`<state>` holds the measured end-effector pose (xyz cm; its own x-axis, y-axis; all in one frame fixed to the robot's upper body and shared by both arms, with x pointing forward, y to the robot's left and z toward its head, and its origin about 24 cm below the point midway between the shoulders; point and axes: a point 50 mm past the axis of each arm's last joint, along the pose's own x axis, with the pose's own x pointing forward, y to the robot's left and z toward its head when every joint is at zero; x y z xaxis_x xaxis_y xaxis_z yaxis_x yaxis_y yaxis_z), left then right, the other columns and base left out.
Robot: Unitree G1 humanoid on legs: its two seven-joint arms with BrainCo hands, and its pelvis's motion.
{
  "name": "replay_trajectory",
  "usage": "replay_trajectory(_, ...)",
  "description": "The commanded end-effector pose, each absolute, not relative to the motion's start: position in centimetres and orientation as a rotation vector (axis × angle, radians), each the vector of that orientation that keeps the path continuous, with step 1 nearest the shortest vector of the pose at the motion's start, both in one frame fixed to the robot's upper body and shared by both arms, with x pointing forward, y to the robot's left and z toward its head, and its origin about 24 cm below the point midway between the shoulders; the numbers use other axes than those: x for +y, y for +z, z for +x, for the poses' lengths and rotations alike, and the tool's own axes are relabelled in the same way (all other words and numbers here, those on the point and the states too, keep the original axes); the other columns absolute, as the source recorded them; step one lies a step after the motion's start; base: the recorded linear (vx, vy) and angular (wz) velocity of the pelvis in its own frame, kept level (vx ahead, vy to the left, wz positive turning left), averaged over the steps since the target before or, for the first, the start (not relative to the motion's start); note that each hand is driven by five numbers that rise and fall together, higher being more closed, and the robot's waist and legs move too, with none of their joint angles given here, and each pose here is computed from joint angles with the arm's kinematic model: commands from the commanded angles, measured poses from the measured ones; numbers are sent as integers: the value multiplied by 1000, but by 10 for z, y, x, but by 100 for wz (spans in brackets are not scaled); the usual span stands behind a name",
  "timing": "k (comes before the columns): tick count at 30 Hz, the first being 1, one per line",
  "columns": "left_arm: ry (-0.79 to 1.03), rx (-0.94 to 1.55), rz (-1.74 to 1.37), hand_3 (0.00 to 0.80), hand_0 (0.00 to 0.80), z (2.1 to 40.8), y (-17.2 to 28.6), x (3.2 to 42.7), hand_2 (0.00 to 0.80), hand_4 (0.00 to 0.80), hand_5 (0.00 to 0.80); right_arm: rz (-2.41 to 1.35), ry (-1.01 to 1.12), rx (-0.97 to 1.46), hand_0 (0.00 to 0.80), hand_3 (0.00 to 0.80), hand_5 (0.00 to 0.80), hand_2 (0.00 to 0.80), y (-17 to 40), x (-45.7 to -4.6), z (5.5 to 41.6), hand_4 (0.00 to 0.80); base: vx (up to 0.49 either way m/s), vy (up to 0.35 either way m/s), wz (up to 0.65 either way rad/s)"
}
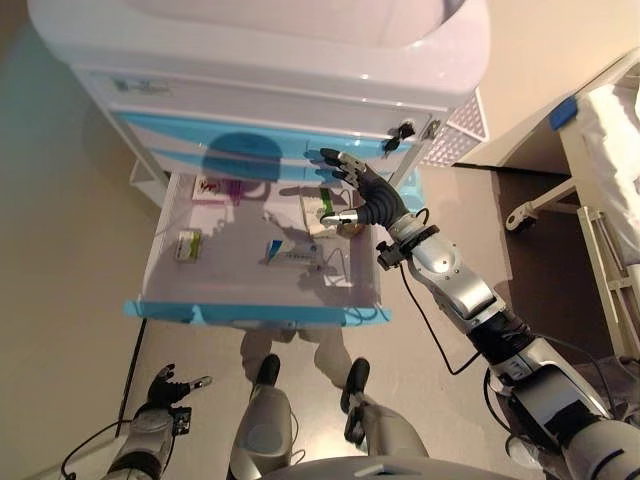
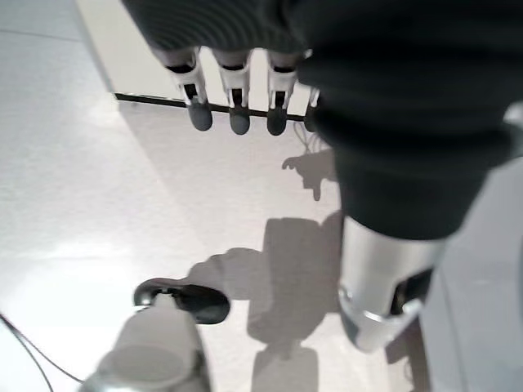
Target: Open the drawer and pick up the medicine
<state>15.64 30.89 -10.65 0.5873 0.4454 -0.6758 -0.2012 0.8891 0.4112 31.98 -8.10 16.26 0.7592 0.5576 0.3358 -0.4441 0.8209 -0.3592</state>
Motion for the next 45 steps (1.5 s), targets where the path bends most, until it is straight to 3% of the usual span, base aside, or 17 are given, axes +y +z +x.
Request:
replay_trajectory(1,434,867,352,0,0,149,-102,325,0,0,0,-227,624,-603,0,0,0,0,187,-67,304,0,-73,6,20)
replay_trajectory(14,420,850,384,0,0,154,-98,327,0,0,0,-437,711,-627,0,0,0,0,182,-48,302,0,-34,-7,9)
replay_trajectory(45,381,788,394,0,0,185,-96,301,0,0,0,-940,355,-704,0,0,0,0,204,-23,358,0,5,-10,3)
